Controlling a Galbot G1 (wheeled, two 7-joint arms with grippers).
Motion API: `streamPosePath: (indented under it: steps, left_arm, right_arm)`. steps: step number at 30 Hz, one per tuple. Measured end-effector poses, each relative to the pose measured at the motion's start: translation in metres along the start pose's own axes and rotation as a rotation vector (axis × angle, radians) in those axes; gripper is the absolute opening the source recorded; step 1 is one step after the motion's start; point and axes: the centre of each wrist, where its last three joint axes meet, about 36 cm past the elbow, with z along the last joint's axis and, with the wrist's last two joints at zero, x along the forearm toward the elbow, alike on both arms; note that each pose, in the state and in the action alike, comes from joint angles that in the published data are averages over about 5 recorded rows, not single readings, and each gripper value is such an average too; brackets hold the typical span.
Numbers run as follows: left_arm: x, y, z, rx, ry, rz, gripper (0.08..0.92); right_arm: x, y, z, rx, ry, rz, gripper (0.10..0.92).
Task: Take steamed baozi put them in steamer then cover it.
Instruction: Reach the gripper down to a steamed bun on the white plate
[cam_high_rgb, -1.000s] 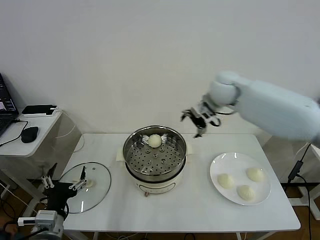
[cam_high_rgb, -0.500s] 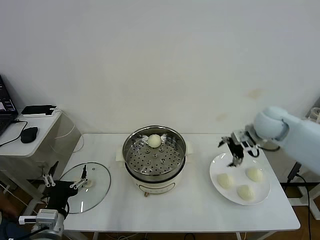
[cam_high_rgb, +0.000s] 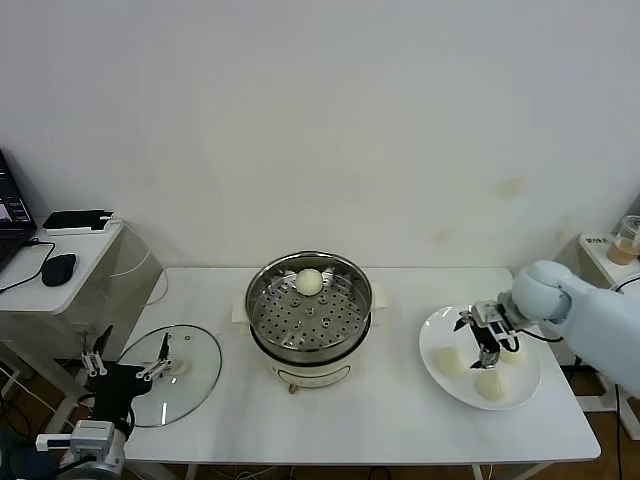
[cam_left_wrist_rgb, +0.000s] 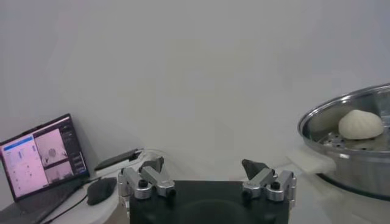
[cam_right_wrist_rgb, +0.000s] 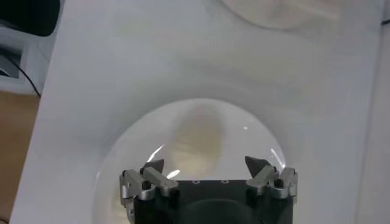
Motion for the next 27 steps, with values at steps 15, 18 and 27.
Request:
streamPosePath:
  steps: [15, 18, 27]
  left_arm:
    - [-0.003, -0.001, 0.004, 0.003, 0.008, -0.002, 0.823]
    - [-0.003, -0.001, 0.004, 0.003, 0.01, -0.003, 0.823]
    - [-0.002, -0.001, 0.004, 0.004, 0.011, -0.006, 0.823]
  right_arm:
    - [-0.042, -0.006, -0.006, 0.001, 0.021, -0.021, 0.813]
    - [-0.048, -0.007, -0.008, 0.0, 0.022, -0.025, 0.784]
    - [-0.053, -0.009, -0.012, -0.002, 0.029, -0.027, 0.637]
